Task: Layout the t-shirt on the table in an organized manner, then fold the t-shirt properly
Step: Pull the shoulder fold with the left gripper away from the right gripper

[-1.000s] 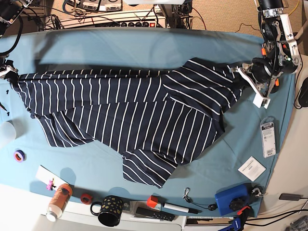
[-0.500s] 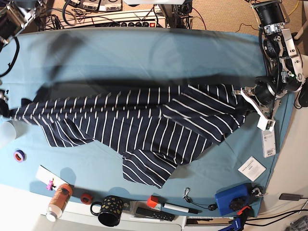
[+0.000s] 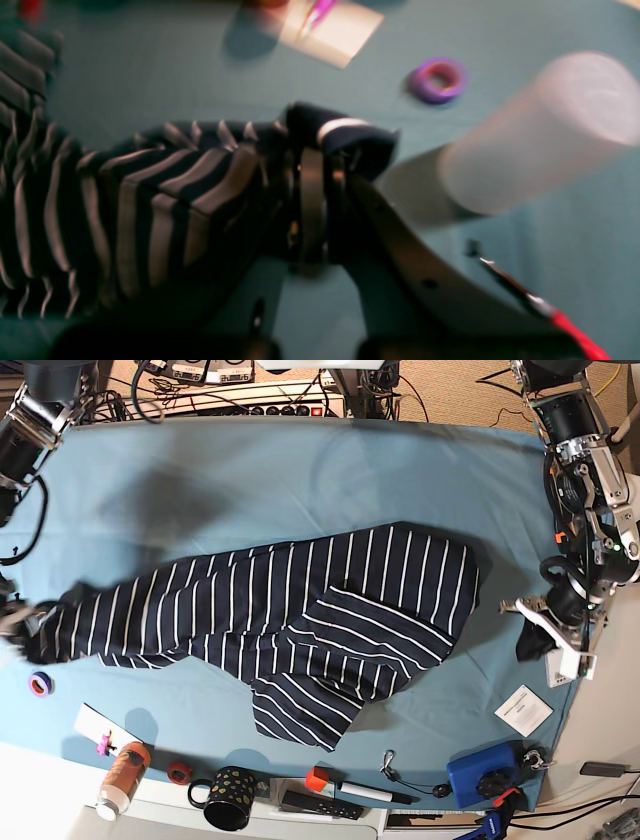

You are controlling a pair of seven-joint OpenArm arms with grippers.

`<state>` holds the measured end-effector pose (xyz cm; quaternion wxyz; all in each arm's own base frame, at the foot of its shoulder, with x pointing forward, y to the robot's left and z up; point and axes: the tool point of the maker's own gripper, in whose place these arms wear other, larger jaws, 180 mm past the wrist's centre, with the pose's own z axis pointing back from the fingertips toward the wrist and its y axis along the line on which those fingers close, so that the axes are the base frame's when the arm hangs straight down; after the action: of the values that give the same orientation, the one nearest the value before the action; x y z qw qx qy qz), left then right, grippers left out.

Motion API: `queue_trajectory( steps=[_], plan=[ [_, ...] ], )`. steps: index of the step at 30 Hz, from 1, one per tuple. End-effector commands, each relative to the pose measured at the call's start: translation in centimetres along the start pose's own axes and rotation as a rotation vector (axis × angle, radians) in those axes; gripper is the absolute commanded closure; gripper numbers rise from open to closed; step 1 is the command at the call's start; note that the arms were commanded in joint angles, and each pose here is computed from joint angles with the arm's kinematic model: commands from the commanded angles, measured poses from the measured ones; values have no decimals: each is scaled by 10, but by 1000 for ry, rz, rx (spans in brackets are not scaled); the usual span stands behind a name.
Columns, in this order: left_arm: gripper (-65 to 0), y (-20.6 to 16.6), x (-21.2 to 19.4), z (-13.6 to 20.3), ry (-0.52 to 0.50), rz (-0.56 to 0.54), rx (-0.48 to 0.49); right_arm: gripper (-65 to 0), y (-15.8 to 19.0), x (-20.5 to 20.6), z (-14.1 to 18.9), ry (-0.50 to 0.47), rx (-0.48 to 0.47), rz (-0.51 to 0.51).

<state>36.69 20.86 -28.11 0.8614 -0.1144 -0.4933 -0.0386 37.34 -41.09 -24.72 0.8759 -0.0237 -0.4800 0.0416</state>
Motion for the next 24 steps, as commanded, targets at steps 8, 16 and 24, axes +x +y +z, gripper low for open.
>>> queue_trajectory(
  steps=[8, 16, 24],
  plan=[
    [-100, 1, -29, 8, 100, -2, 1, 0, 3, 9, -7, 44, -28, 108],
    [-119, 22, -41, 20, 159, 35, 56, -203, -5, -8, -2, 157, -46, 111],
    [-119, 63, -38, 49, 124, 130, 140, -203, -58, 56, 33, -89, -195, 12]
  ],
)
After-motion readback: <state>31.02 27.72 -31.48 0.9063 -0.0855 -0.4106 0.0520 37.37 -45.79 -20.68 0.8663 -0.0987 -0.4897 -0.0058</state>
